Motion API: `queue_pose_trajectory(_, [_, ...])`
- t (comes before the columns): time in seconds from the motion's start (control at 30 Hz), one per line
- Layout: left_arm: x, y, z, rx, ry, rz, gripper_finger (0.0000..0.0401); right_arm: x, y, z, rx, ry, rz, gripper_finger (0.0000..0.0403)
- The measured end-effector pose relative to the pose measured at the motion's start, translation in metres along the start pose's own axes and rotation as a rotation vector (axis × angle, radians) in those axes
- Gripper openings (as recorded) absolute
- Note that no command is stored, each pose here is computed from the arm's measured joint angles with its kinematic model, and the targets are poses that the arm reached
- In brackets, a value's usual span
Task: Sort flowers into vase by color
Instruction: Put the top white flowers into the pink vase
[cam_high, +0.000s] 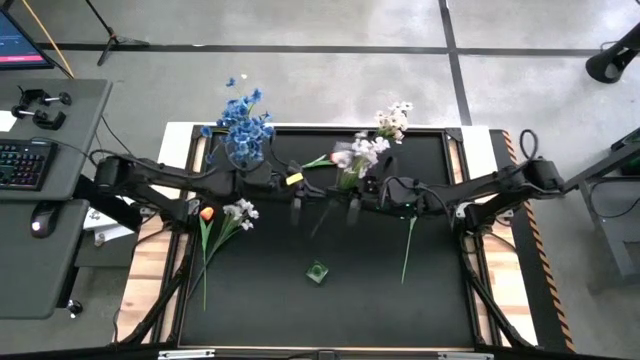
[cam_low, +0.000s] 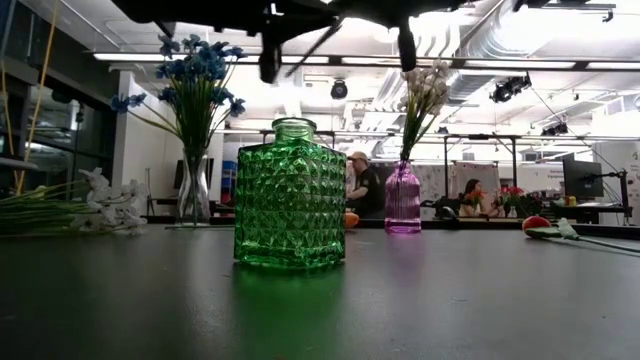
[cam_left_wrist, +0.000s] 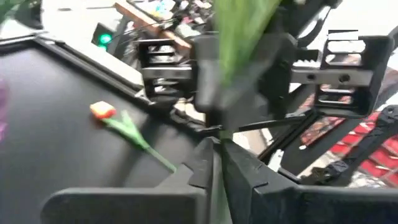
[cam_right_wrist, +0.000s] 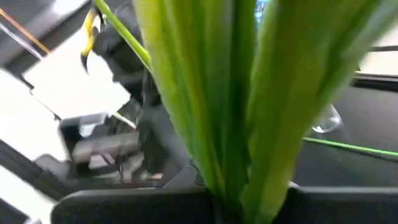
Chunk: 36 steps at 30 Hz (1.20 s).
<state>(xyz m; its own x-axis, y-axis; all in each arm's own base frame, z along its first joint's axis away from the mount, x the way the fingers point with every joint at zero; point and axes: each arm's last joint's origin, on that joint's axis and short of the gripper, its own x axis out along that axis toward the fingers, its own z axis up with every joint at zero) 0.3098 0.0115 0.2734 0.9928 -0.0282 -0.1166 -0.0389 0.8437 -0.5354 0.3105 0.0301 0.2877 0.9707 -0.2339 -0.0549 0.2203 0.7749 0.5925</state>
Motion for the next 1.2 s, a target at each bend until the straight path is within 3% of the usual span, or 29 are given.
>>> queue_pose_trajectory(0.13, [-0.016,0.001,0.005,0.039,0.070,0.062,0.0063,-0.020,0.002,0.019,-0.061,-0.001,-0.035,0.0002])
queue_pose_trajectory(0.37, [-0.060,-0.002,0.008,0.168,0.220,0.197,0.0119,-0.078,0.002,0.056,-0.214,-0.072,-0.229,0.0001])
queue_pose_trajectory(0.57, [-0.091,-0.005,-0.004,0.178,0.065,0.163,0.0124,-0.106,-0.013,0.055,-0.292,-0.177,-0.450,0.0001])
queue_pose_trajectory(0.73, [-0.107,0.001,-0.027,0.070,-0.117,0.095,0.0122,-0.092,-0.050,0.021,-0.285,-0.239,-0.511,0.0000])
queue_pose_trajectory(0.8, [-0.111,0.005,-0.035,0.027,-0.144,0.094,0.0122,-0.083,-0.060,0.016,-0.360,-0.251,-0.545,0.0000])
queue_pose_trajectory(0.9, [-0.114,0.007,-0.037,-0.013,-0.179,0.103,0.0122,-0.069,-0.059,0.029,-0.513,-0.250,-0.576,0.0000])
queue_pose_trajectory(1.03, [-0.115,0.007,-0.036,-0.015,-0.205,0.126,0.0122,-0.040,-0.051,0.057,-0.713,-0.155,-0.530,0.0000])
queue_pose_trajectory(1.2, [-0.115,0.006,-0.034,-0.018,-0.230,0.126,0.0122,-0.002,-0.062,0.084,-0.824,0.033,-0.554,0.0000])
